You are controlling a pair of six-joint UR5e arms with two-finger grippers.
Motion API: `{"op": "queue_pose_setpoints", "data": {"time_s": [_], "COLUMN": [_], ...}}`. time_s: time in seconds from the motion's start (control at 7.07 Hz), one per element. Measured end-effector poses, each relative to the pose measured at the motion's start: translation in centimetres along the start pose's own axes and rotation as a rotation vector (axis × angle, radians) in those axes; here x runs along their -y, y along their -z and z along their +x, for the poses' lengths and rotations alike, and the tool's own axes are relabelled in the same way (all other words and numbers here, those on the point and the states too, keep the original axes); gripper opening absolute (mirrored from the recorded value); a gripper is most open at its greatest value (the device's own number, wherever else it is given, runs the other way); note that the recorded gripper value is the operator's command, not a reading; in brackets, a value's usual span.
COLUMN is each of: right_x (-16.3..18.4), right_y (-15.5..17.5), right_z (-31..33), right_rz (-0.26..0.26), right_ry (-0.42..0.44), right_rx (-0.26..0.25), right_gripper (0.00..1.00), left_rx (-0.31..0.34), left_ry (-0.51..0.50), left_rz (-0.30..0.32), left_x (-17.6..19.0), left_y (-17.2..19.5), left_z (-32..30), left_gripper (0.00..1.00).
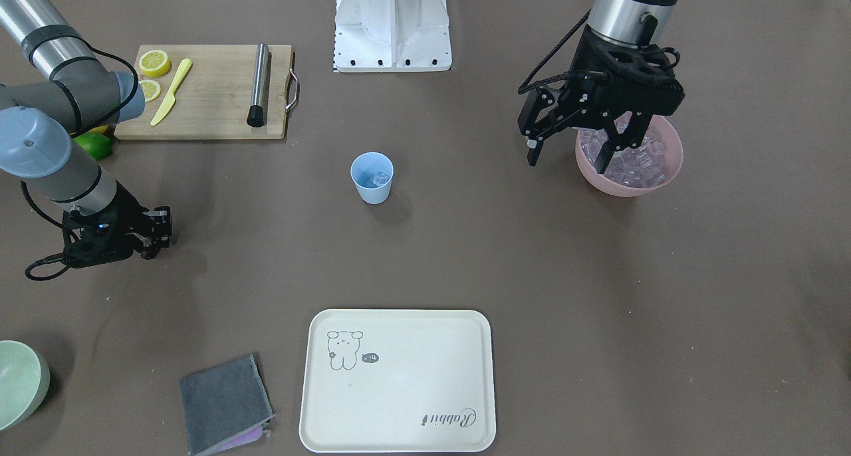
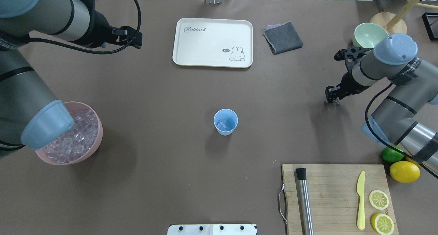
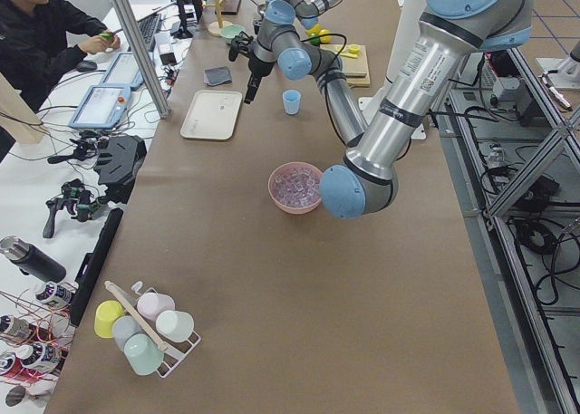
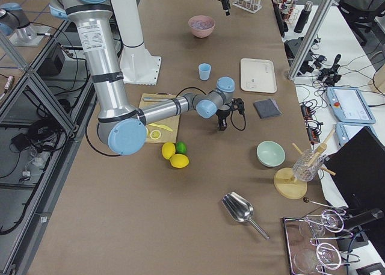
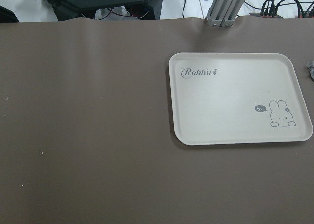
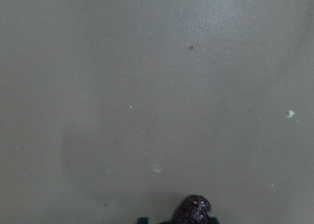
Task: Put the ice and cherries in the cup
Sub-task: 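Lower the right gripper and close it on the dark cherries' stem, then lift the cherries with the right gripper and carry them over the blue cup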
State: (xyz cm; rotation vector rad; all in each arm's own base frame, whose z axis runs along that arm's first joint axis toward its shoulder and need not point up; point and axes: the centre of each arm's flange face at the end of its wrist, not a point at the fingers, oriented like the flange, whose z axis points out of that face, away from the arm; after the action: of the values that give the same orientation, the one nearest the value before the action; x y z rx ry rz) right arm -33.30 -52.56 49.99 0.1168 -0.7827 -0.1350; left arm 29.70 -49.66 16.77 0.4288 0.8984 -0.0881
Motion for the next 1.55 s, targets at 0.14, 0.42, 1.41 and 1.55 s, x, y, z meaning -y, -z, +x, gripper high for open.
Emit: {"op": "queue_pose_setpoints", "data": {"time_s": [0.14,0.42,1.41,1.55], "right_x": [0.0,0.3,1.6,0.7], "right_y": [0.2,1.4,13.9,14.1], "right_z": [-0.2,-0.8,-18.8,-24.4], "right_rz": [0.004,0.020,0.168,0.190], "right_ry": [-0.004,-0.002,-0.002,-0.013], "right_rx": [0.004,0.020,0.300,0.334], "right_gripper": [0.01,0.00,0.01,0.01], "left_rx": [-0.001,-0.001,0.002,0.002], "left_ry": [0.000,0.000,0.004,0.004], "left_rz": [0.000,0.001,-0.003,-0.004], "left_x": [0.0,0.0,0.0,-0.1], "left_y": [0.0,0.0,-0.1,-0.1], "left_z": [0.1,0.1,-0.3,-0.3], "left_gripper": [0.97,0.97,0.97,0.97]}}
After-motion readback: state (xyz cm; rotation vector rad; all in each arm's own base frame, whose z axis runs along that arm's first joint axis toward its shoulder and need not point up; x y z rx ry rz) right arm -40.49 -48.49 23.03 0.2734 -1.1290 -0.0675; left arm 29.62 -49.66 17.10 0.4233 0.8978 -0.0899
